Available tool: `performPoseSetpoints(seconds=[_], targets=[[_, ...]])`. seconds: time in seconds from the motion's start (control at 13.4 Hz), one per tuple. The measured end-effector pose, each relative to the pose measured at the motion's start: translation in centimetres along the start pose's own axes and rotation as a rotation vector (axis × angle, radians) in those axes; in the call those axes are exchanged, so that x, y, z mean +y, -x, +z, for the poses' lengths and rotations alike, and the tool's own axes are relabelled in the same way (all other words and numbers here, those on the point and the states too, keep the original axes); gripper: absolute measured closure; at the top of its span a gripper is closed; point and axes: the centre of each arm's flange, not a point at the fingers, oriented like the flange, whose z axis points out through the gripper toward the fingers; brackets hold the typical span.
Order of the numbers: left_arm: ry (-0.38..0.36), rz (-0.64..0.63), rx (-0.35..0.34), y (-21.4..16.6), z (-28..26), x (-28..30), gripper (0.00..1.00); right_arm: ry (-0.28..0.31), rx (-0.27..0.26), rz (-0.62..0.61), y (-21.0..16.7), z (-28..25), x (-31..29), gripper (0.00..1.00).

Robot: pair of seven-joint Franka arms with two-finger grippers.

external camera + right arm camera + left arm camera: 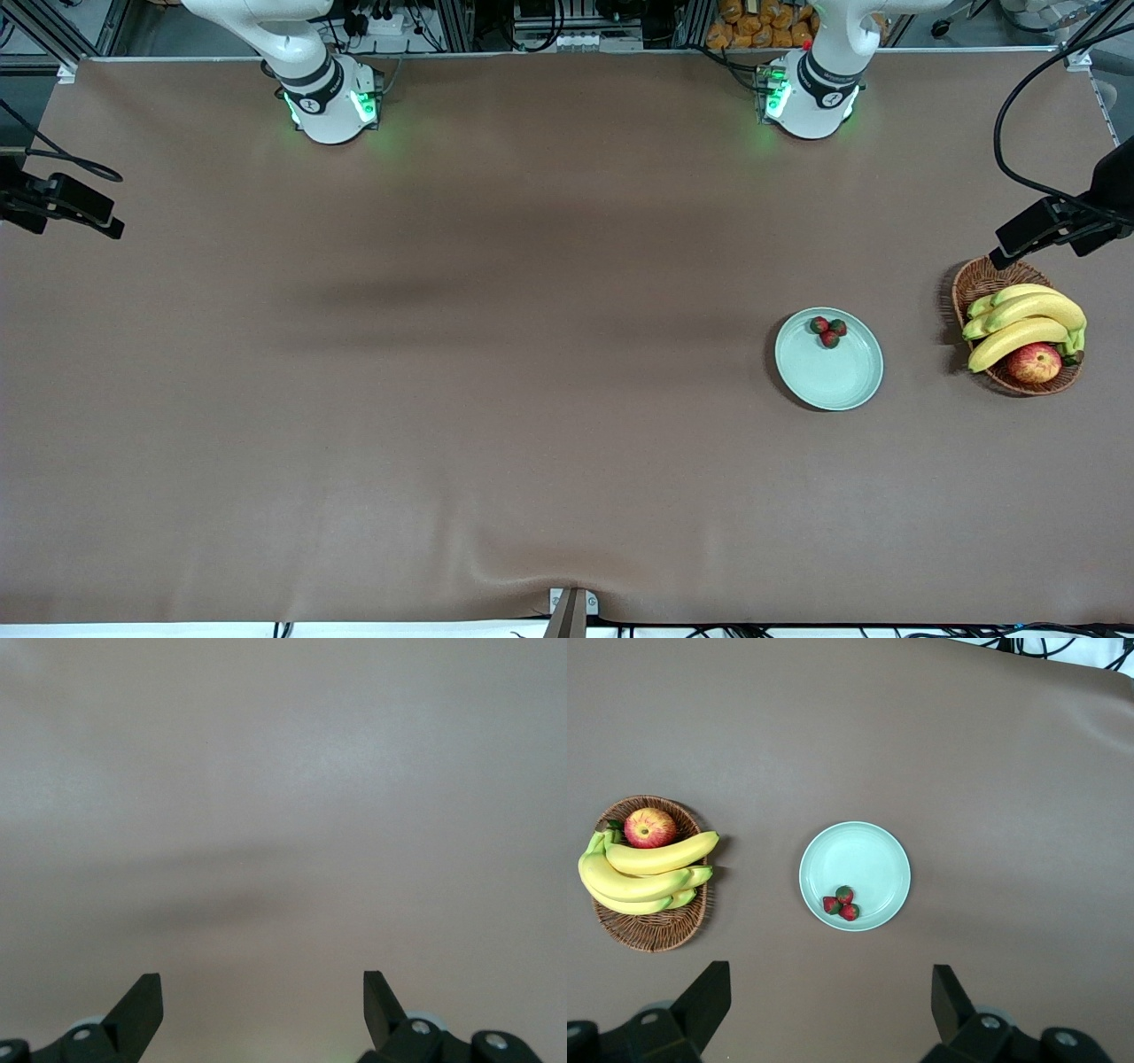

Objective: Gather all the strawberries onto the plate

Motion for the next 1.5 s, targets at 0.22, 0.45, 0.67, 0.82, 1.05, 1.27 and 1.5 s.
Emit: performPoseSetpoints(seconds=[0.22, 0.45, 0.67, 0.82, 1.05, 1.27, 1.5], targets=[[0.0, 0.013, -0.001, 0.3, -0.3, 0.1, 0.0, 0.0, 0.0, 0.001, 0.0, 0.0, 0.0, 0.0], [0.001, 0.065, -0.002, 1.2, -0.9, 0.2, 0.0, 0.0, 0.0, 0.001, 0.0, -0.1, 0.0, 0.0], [-0.003, 0.088, -0.021, 2.7, -0.8, -0.6, 0.0, 0.0, 0.0, 0.001, 0.0, -0.1, 0.0, 0.0], [-0.005, 0.119, -0.033, 3.7, -0.6, -1.8, 0.0, 0.0, 0.0, 0.001, 0.0, -0.1, 0.0, 0.0], [-0.004, 0.141, -0.034, 4.2, -0.8, -2.6, 0.0, 0.0, 0.0, 0.001, 0.0, -0.1, 0.0, 0.0], [-0.014, 0.146, -0.023, 4.3, -1.1, -2.7, 0.0, 0.0, 0.0, 0.001, 0.0, -0.1, 0.0, 0.0], [-0.021, 0.188, -0.021, 4.2, -1.2, -3.0, 0.0, 0.0, -0.004, 0.0, 0.1, -0.1, 0.0, 0.0]])
